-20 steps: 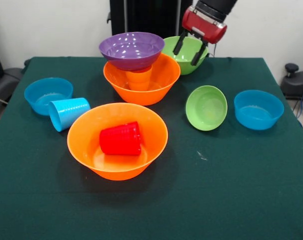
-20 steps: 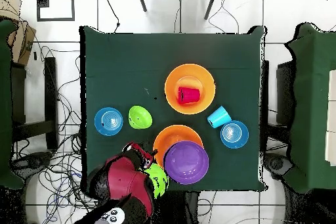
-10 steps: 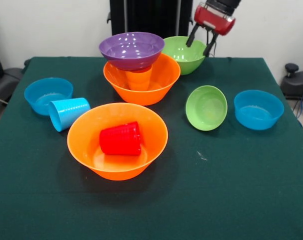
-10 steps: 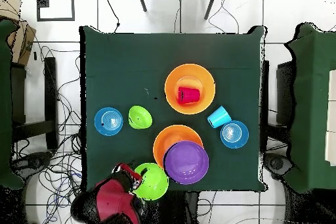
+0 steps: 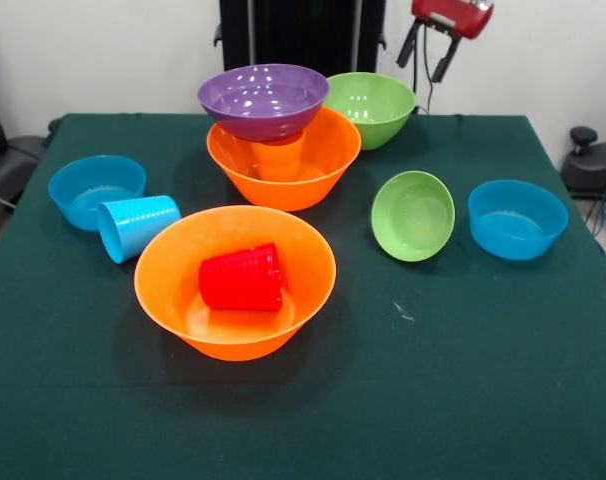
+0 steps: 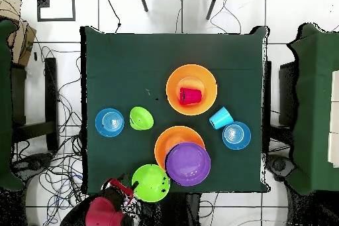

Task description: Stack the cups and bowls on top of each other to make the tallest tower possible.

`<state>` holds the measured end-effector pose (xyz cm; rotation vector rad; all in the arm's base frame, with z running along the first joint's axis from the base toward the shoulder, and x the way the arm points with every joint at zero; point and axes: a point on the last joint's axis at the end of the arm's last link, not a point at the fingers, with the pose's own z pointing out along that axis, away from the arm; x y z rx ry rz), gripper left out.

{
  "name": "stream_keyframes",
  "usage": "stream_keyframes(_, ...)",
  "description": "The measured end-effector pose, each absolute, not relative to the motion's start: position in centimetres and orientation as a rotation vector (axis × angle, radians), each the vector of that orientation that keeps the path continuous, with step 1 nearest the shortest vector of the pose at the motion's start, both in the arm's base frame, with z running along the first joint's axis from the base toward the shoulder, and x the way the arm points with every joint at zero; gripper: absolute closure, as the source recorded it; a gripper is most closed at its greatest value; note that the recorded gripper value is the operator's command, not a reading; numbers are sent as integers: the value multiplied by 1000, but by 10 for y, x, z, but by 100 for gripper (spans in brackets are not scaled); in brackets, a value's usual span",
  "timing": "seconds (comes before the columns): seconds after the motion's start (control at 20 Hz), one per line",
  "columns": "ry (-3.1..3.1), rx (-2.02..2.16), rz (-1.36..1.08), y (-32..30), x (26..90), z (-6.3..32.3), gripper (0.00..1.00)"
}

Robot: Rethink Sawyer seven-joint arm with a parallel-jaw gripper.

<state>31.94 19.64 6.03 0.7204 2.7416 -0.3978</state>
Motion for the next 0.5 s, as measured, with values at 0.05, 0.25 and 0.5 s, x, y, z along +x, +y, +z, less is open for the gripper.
stream_keyframes(0.05,2736,744,-389,193,323,63,0)
stream_keyframes(0.25,2721,814,-382,180,334,65,0)
stream_keyframes(0.5,2701,957,-371,138,357,68,0)
